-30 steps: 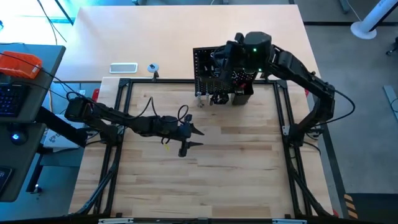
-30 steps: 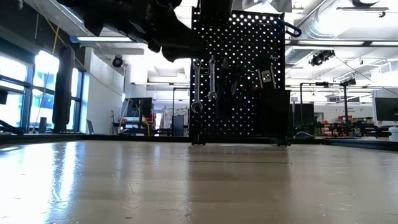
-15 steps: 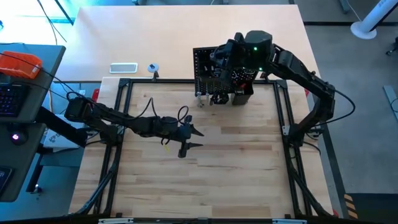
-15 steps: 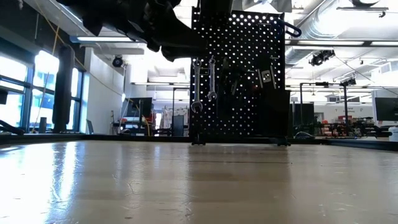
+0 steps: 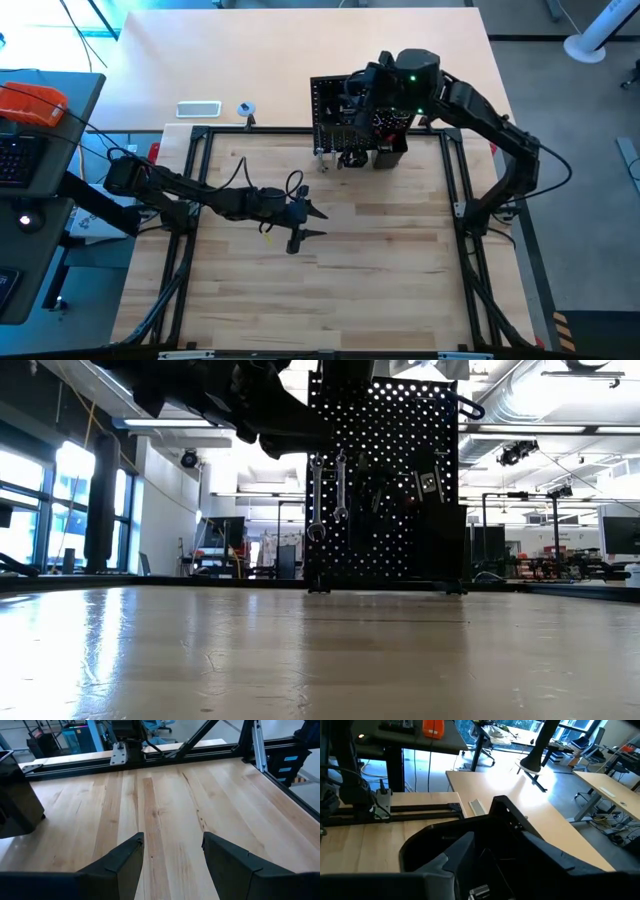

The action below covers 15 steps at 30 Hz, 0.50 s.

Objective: Hang tools onto peg board
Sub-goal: Return to Home Position

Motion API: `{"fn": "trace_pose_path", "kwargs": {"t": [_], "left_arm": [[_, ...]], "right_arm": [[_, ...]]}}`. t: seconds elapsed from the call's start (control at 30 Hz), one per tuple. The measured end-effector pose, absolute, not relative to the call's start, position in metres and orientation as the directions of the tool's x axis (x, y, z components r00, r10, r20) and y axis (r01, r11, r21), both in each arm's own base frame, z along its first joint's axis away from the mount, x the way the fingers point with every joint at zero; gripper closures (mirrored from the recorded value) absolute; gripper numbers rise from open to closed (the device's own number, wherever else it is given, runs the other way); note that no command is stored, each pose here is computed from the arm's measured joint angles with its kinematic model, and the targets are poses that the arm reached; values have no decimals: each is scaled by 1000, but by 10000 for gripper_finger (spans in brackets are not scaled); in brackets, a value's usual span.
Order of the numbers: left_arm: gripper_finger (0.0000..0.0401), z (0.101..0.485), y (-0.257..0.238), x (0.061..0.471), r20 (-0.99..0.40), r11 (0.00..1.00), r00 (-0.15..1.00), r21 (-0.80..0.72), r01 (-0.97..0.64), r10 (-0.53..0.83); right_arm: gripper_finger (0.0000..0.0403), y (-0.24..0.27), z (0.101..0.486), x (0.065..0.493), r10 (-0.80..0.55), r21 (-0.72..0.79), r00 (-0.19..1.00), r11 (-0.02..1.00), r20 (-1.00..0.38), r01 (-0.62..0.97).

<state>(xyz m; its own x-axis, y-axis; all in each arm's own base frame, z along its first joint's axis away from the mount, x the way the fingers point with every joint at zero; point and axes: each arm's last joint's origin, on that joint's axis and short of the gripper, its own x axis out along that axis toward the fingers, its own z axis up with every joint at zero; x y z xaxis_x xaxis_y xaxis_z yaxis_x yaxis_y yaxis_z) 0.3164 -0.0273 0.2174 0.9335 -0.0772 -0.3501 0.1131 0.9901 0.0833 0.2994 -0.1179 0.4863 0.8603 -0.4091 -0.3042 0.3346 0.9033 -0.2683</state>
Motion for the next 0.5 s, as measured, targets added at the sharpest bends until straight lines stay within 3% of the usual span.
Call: {"fn": "trace_pose_path", "kwargs": {"t": [0.3,0.5], "left_arm": [[204,219,-27,314,-358,990,930,86,114,-76],[204,242,-21,300,-323,990,945,107,93,-53]], "right_arm": [[251,-98,501,282,-402,-307,874,897,-272,317],[251,-76,517,249,-420,-346,870,881,-258,323]]}}
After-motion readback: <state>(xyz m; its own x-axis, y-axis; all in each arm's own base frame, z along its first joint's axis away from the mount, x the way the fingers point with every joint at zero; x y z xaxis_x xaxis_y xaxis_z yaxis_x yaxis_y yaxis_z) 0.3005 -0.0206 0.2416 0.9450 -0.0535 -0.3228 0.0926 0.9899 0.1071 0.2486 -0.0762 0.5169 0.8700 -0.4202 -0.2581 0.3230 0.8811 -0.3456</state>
